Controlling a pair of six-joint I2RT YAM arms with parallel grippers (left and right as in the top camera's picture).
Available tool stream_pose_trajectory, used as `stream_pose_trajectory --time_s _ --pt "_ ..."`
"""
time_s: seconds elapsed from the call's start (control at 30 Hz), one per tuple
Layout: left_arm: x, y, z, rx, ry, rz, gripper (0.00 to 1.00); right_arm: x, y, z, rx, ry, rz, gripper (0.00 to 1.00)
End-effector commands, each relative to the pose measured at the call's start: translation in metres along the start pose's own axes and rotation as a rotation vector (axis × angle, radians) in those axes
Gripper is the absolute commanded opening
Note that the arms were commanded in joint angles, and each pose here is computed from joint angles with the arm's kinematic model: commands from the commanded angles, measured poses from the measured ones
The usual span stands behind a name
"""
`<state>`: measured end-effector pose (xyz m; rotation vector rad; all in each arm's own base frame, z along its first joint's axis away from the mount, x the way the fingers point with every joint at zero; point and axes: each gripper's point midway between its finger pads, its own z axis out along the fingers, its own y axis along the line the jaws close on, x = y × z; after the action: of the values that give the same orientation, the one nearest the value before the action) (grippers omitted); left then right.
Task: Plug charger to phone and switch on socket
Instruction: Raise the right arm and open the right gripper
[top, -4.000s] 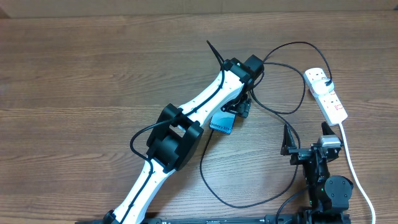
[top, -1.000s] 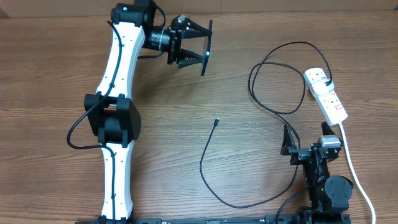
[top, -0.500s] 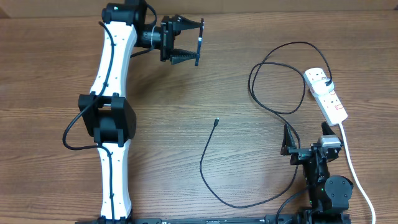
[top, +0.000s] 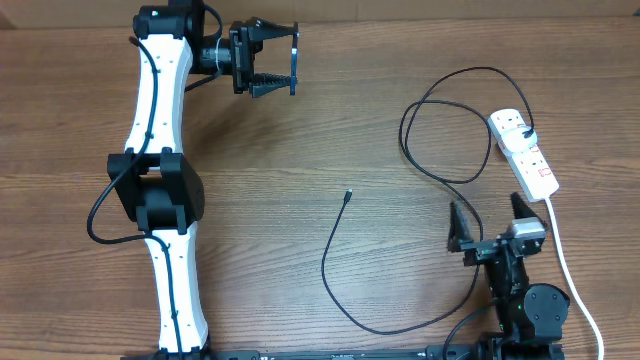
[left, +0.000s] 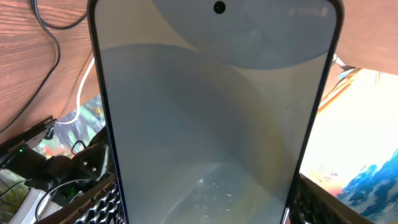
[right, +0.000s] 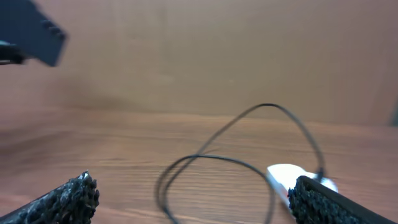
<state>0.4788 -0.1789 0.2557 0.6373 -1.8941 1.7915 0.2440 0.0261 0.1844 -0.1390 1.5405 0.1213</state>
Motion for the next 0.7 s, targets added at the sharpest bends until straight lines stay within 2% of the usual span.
stream_pose_trajectory --time_s 0.0,0.2,0.3,0.43,0.67 --pt "0.016 -0.016 0.0 0.045 0.043 0.023 0.7 -0.006 0.027 -0.002 -0.154 -0.036 -0.007 1.0" --pt "0.016 -0.016 0.0 0.045 0.043 0.023 0.71 -0.065 0.038 -0.013 -0.229 -0.26 0.065 1.0" --pt "0.016 -0.016 0.0 0.045 0.043 0.023 0.71 -0.088 0.039 -0.02 -0.231 -0.298 0.058 1.0" --pt "0.016 -0.016 0.0 0.045 0.043 0.023 0.71 -0.103 0.036 -0.022 -0.203 -0.239 0.048 1.0" --pt "0.016 -0.016 0.0 0.045 0.043 0.023 0.71 -0.093 0.016 -0.015 -0.077 0.012 0.049 1.0"
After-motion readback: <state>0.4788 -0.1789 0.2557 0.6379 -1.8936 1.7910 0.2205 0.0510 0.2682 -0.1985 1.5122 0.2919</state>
